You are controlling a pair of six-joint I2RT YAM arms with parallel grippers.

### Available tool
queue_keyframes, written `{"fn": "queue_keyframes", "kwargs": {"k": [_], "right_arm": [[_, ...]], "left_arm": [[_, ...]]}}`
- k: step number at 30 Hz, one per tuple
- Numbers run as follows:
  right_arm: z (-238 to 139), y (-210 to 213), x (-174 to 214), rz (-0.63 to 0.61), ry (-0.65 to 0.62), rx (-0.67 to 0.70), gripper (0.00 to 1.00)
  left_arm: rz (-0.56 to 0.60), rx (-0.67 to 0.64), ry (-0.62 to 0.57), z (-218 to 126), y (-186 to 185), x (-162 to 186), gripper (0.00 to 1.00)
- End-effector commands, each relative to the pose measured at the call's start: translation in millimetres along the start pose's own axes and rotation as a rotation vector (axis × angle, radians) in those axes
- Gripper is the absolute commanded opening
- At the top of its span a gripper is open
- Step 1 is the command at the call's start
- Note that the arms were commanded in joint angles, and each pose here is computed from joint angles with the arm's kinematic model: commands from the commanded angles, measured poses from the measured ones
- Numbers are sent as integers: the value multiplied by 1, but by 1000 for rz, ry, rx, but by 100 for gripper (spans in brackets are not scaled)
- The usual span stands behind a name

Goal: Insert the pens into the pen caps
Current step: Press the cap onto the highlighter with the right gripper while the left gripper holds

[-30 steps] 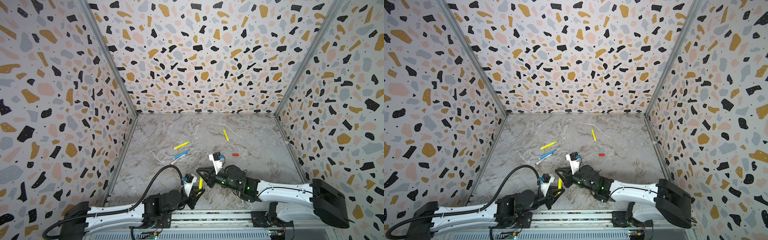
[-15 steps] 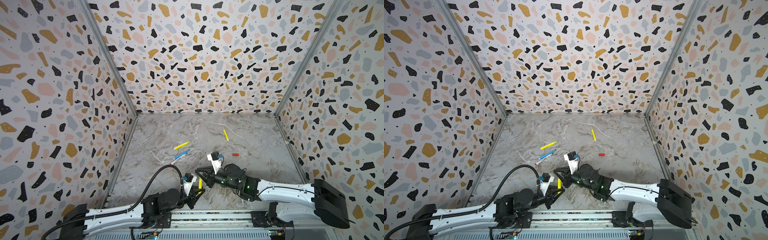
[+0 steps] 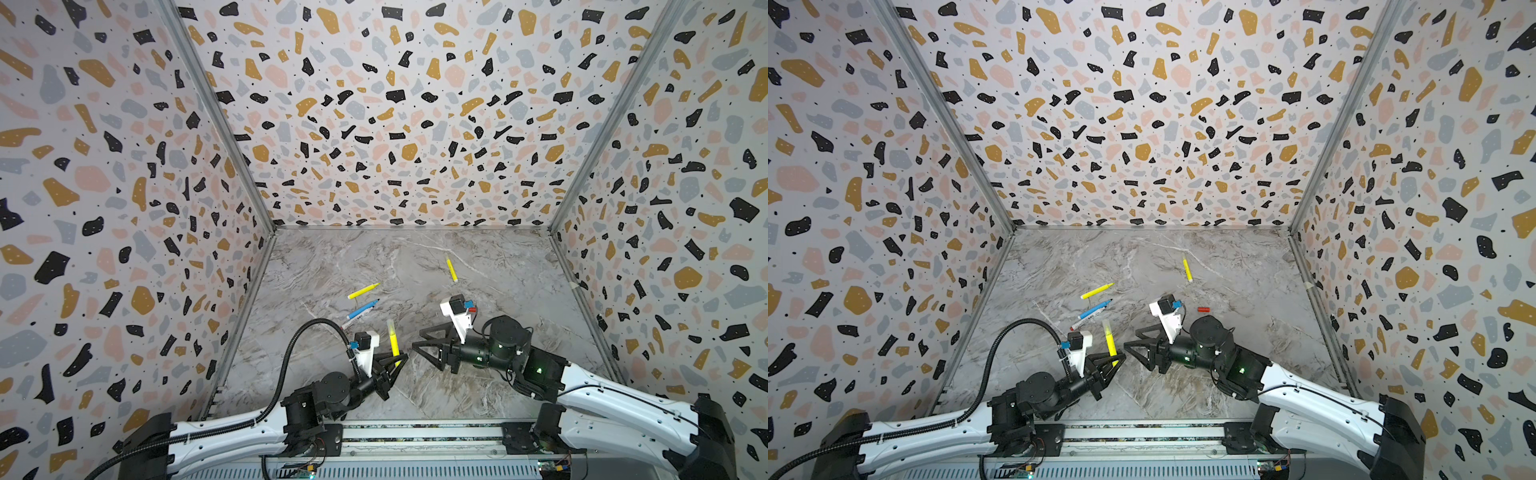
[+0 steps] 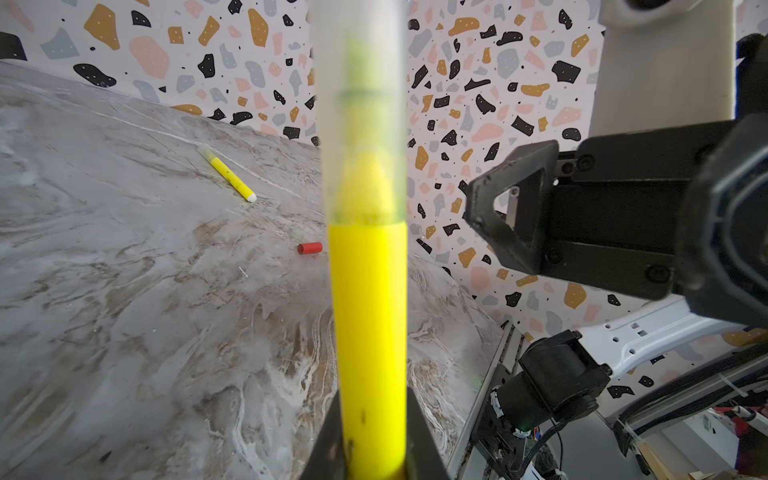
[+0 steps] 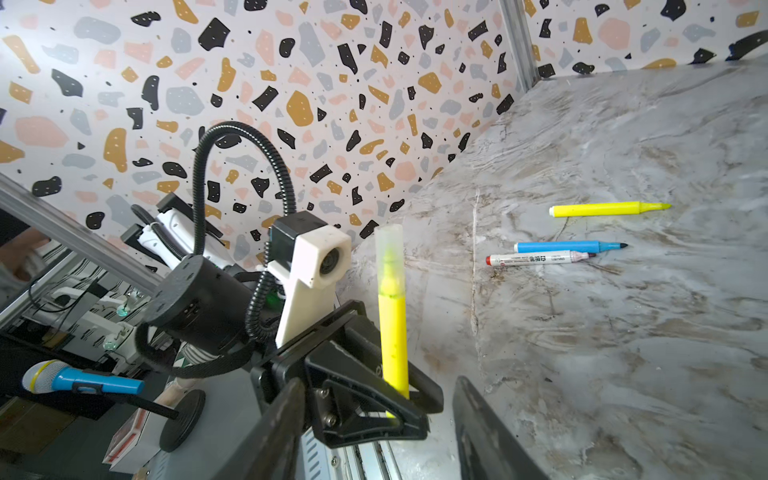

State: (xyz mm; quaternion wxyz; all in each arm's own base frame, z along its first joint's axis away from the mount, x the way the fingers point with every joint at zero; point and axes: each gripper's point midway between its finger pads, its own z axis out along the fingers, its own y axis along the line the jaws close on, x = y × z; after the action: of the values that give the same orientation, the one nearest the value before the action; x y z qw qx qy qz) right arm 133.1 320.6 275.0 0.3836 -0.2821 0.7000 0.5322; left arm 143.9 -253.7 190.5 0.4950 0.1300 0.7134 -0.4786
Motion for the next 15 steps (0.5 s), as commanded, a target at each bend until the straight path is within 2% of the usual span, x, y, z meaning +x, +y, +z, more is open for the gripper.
{"fn": "queue_keyframes", "kwargs": {"k": [1,8,15], "right_arm": [[-6,3,3,-30,29,-3,58],[1,4,12,-29,69,-30,58],[14,0,17,-38,104,-31,57]], "left_arm": [[8,67,-73,1,-18,-22,0],[22,151,-58,4,-36,-21,0],[15,177,-54,4,-40,-21,0]]}}
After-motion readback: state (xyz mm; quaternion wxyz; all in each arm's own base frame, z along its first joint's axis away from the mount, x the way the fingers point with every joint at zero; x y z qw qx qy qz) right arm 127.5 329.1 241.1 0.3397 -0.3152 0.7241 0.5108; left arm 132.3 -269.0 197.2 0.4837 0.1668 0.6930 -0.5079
